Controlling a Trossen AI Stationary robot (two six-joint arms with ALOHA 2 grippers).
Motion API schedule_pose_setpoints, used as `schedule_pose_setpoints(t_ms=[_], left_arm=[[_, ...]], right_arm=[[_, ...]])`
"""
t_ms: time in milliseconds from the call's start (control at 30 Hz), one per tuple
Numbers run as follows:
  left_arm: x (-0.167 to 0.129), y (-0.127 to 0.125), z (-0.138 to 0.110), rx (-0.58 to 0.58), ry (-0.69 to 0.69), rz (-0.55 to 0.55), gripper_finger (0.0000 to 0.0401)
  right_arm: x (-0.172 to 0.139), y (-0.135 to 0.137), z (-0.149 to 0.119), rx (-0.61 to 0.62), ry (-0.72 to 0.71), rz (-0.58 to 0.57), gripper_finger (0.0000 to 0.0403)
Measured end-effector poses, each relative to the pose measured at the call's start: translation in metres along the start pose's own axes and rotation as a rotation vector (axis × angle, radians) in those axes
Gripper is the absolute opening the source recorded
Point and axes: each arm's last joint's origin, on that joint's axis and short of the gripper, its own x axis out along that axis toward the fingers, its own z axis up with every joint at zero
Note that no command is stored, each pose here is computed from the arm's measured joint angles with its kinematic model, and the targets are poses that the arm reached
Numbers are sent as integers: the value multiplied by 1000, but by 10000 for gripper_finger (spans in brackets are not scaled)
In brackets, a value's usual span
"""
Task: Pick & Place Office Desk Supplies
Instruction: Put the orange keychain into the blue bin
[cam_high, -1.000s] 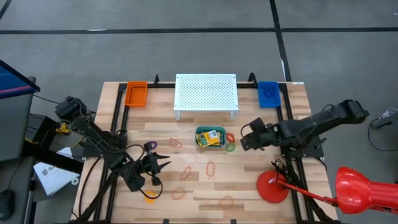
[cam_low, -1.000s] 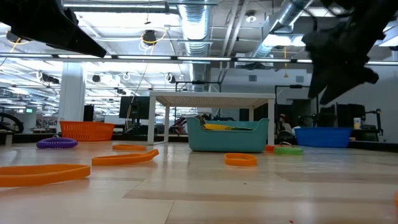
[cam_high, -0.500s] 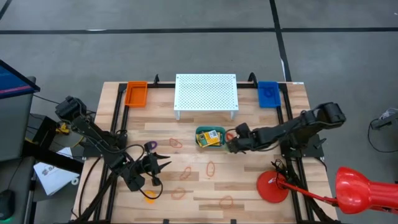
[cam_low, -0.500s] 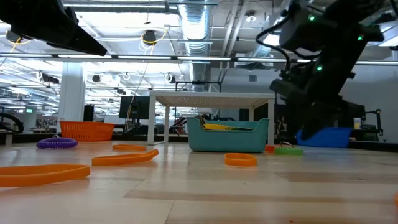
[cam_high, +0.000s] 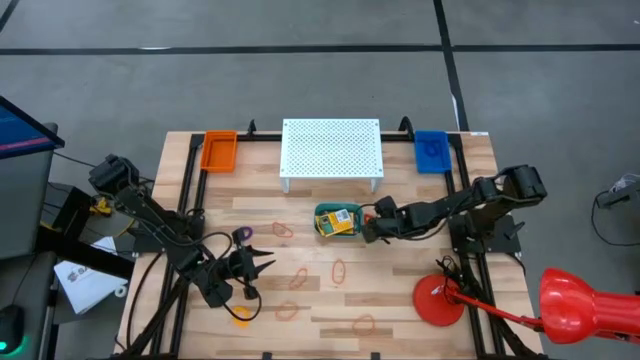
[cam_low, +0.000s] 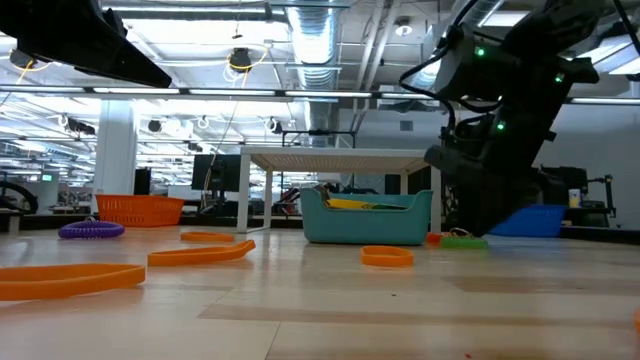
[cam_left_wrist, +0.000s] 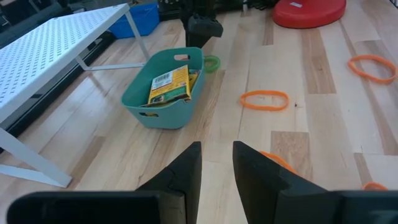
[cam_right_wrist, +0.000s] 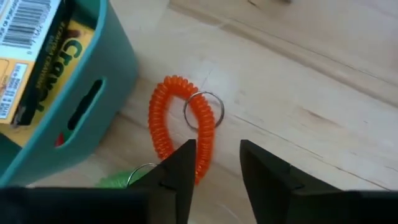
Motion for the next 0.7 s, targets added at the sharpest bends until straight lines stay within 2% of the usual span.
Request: schedule_pose_setpoints(t_ms=[433, 533, 700], left_arm=[[0, 0, 0, -4, -1, -5, 85], [0, 0, 0, -4, -1, -5, 85], [0, 0, 0, -4, -1, -4, 85]], right_arm=[[18, 0, -2, -33, 51, -56, 103], [17, -2, -2, -32, 61, -62, 79], [15, -3, -3, -45, 66, -73, 14]])
